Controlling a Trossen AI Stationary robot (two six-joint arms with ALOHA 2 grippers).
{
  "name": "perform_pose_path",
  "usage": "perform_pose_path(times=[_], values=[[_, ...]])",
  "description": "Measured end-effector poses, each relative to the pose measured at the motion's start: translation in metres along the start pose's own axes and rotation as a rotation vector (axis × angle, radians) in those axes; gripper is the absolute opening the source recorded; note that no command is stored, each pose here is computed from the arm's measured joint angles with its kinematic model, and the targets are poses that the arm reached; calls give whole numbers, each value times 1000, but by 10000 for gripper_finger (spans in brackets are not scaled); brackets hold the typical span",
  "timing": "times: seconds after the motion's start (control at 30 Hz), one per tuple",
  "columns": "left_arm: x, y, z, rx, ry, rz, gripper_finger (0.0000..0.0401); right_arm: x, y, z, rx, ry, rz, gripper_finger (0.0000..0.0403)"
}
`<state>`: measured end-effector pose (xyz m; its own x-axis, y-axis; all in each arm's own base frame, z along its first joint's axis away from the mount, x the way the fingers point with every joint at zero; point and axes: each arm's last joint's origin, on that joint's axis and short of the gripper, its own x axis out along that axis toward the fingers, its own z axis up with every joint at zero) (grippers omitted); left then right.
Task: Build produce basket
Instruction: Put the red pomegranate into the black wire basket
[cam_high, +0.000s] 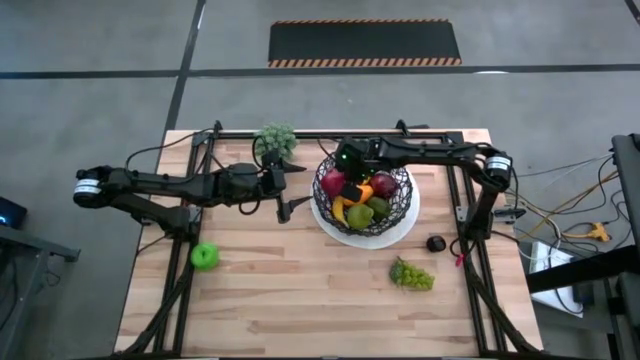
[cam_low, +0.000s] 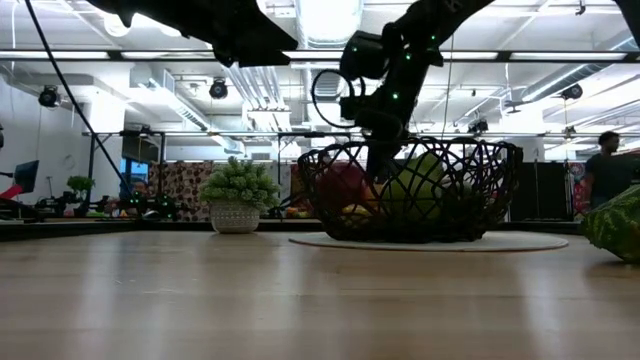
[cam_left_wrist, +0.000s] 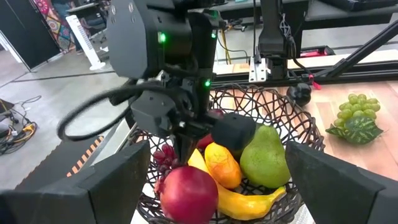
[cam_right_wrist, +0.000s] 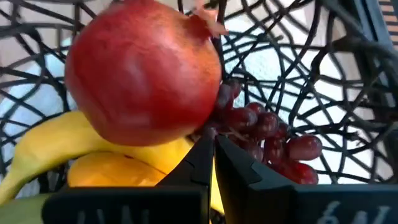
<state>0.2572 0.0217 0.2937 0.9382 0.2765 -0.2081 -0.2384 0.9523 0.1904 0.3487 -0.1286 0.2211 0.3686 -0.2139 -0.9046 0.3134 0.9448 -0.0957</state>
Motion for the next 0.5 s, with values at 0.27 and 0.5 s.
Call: perform_pose_path(times=[0.27,0.5], values=[[0,0,0,0,0,0,354,5,3,0,-1,-22,25,8],[0,0,0,-1,0,0,354,-3,0,6,-5,-47,-70,8]])
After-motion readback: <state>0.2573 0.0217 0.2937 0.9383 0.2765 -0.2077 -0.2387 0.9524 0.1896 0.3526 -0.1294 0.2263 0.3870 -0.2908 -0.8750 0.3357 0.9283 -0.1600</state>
